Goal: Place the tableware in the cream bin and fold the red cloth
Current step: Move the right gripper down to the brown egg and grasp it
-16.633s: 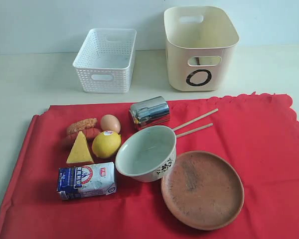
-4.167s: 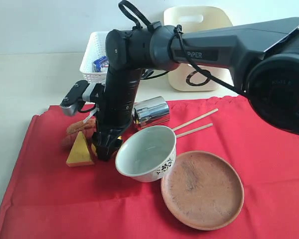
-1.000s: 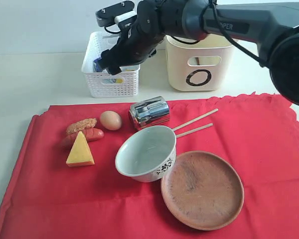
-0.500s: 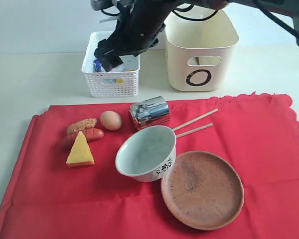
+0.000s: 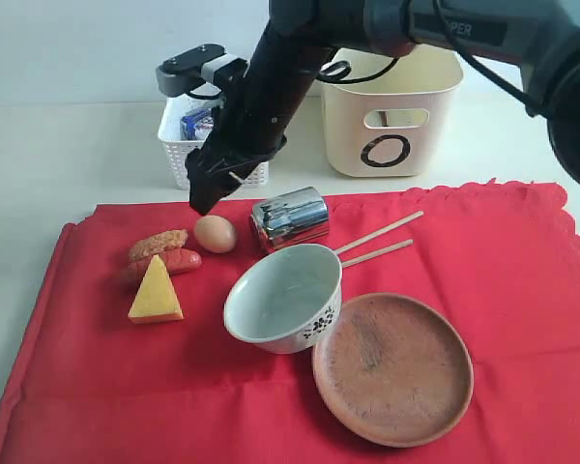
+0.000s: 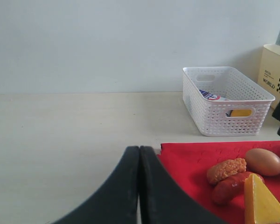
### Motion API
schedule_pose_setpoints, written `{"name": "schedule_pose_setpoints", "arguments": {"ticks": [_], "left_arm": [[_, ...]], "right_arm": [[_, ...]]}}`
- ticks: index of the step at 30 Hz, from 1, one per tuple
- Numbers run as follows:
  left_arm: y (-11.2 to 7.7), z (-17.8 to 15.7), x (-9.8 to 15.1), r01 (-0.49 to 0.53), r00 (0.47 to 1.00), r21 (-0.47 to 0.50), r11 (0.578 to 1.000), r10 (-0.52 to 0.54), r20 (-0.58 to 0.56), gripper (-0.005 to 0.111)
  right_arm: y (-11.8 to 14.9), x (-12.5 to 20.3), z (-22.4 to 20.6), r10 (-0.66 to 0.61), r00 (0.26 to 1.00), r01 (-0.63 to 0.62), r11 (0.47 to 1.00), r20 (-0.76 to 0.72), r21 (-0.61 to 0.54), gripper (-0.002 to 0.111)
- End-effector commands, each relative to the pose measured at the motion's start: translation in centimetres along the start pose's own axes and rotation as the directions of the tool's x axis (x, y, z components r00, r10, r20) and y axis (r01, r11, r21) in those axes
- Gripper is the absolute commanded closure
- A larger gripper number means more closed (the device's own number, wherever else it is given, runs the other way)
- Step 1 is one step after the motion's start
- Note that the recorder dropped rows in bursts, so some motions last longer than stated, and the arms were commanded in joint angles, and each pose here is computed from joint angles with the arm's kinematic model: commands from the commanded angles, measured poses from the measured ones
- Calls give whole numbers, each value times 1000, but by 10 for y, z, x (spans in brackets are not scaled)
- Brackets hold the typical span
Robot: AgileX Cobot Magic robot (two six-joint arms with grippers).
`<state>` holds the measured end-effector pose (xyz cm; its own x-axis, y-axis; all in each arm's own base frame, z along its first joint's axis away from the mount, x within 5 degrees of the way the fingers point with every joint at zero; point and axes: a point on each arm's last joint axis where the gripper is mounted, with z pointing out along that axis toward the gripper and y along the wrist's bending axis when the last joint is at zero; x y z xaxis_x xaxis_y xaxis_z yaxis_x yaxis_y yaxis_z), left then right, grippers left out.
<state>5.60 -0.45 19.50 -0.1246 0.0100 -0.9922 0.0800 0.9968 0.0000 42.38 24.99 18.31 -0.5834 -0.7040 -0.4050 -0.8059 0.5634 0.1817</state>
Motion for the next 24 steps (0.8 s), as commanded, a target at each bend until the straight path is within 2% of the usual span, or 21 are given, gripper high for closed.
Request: {"name": "schedule_pose_setpoints", "arguments": {"ticks": [1, 6, 14, 18, 24], "left_arm": [[0, 0, 1, 0, 1000, 0, 1000, 0, 5, 107], [0, 0, 1, 0, 1000, 0, 1000, 0, 5, 107], [0, 0, 1, 0, 1000, 0, 1000, 0, 5, 107], [0, 0, 1, 0, 1000, 0, 1000, 0, 5, 107], [0, 0, 1, 0, 1000, 0, 1000, 0, 5, 107]], "right_arm": [[7, 0, 17, -68, 997, 68, 997, -19, -29, 31], [16, 0, 38, -150, 987, 149, 989, -50, -20, 31], [11, 2, 51, -194, 978, 197, 979, -77, 45, 33], [9, 3, 56, -195, 978, 200, 978, -73, 58, 41], [5, 8, 68, -193, 977, 199, 978, -93, 56, 62]]}}
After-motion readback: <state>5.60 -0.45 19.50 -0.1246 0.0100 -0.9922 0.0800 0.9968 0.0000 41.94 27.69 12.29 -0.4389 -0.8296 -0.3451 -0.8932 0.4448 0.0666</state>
